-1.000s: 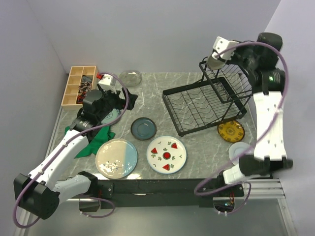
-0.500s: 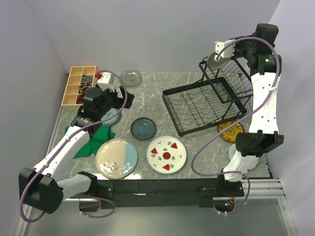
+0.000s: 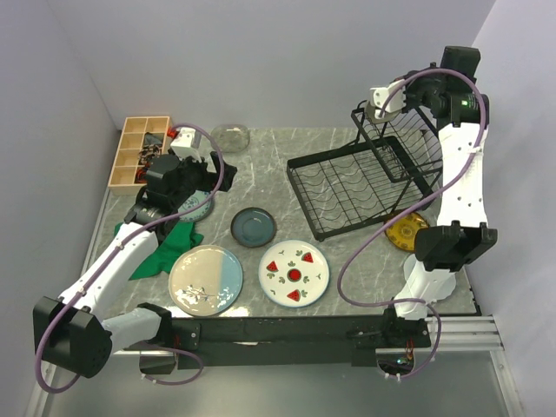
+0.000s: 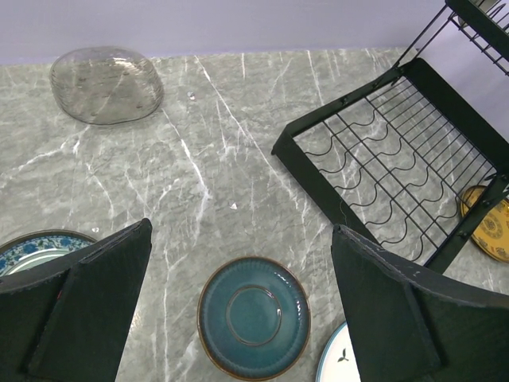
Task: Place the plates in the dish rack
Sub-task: Insert the plate into the dish rack
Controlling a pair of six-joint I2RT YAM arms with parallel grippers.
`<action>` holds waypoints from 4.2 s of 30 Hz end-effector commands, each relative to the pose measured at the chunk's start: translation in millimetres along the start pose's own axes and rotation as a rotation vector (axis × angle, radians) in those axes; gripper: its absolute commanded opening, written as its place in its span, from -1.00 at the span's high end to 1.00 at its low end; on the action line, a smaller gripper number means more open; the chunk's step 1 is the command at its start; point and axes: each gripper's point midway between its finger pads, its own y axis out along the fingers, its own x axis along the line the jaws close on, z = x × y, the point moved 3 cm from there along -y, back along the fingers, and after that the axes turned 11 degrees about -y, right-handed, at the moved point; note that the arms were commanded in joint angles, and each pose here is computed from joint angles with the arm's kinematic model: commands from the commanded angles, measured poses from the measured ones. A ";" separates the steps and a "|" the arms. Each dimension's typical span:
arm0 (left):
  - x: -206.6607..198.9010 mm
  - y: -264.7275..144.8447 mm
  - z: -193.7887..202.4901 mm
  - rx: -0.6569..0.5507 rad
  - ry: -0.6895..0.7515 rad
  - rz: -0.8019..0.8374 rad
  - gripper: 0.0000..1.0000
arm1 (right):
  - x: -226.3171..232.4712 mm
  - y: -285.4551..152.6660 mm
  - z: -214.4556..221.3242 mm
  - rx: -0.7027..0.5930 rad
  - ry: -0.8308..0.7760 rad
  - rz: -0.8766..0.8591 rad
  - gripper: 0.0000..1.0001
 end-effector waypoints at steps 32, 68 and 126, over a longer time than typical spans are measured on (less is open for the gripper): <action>-16.9 -5.9 -11.4 -0.036 -0.015 0.086 -0.99 | 9.5 42.6 -36.9 -0.139 -0.173 -0.057 1.00; -17.2 -5.5 -11.9 -0.032 -0.014 0.086 -0.99 | 6.1 66.8 -27.9 -0.097 -0.455 -0.078 1.00; -12.0 1.0 -4.7 -0.003 -0.014 0.067 -0.99 | -8.9 73.5 -11.6 -0.055 -0.526 0.010 1.00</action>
